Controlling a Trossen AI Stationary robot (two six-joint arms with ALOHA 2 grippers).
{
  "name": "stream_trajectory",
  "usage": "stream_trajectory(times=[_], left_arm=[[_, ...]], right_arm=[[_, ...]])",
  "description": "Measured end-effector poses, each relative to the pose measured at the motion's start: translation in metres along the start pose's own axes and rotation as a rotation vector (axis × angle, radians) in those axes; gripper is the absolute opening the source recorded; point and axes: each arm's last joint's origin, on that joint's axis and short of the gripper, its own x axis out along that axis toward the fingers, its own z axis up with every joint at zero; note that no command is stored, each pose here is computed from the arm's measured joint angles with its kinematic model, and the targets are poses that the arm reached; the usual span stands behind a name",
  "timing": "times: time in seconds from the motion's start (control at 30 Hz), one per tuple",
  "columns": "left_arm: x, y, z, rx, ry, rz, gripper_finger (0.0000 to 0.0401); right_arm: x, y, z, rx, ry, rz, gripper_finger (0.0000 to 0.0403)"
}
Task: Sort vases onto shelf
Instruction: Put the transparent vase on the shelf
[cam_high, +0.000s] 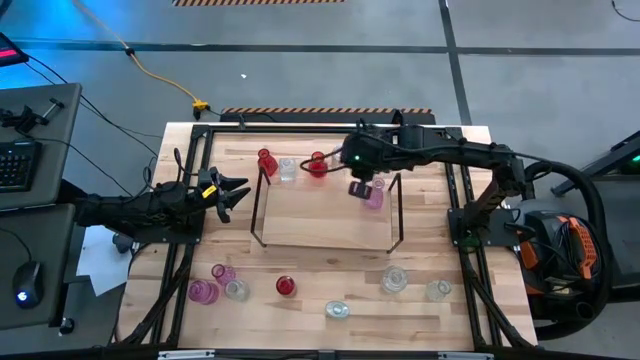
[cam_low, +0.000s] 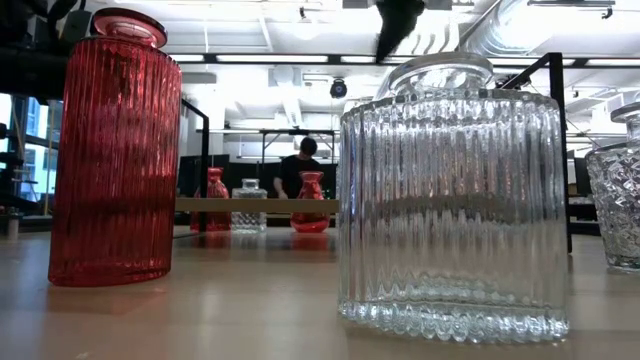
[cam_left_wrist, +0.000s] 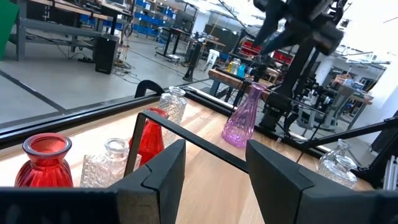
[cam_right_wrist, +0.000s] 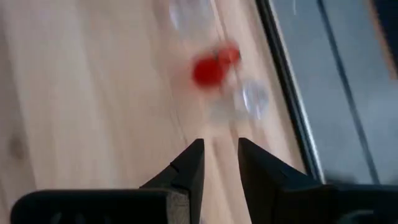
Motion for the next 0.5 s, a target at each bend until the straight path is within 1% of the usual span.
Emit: stream_trajectory(times=[0.07,0.13,0.17,0.27,0.4,0.5], left_arm=[[0.0,0.0,0.0,0.0,0.0,0.0,0.0158],[0.0,0.0,0.0,0.0,0.0,0.0,0.0158],[0.0,0.0,0.0,0.0,0.0,0.0,0.0158],[0.0,0.0,0.0,0.0,0.0,0.0,0.0158],[0.0,0.0,0.0,0.0,0.0,0.0,0.0158],[0.0,0.0,0.0,0.0,0.001,0.0,0.0158]], right_arm=[[0.005,0.002,0.01,-0.046,-0.082,0.094,0.0078],[0.018,0.002,0.018,-0.074,-0.12,0.176,0.0078],[0.025,0.0,0.021,-0.085,-0.13,0.194,0.0078],[0.045,-0.011,0.025,-0.104,-0.126,0.183,0.0078],[0.071,-0.031,0.023,-0.108,-0.065,0.156,0.0078],[0.085,-0.048,0.018,-0.089,-0.024,0.183,0.0078]])
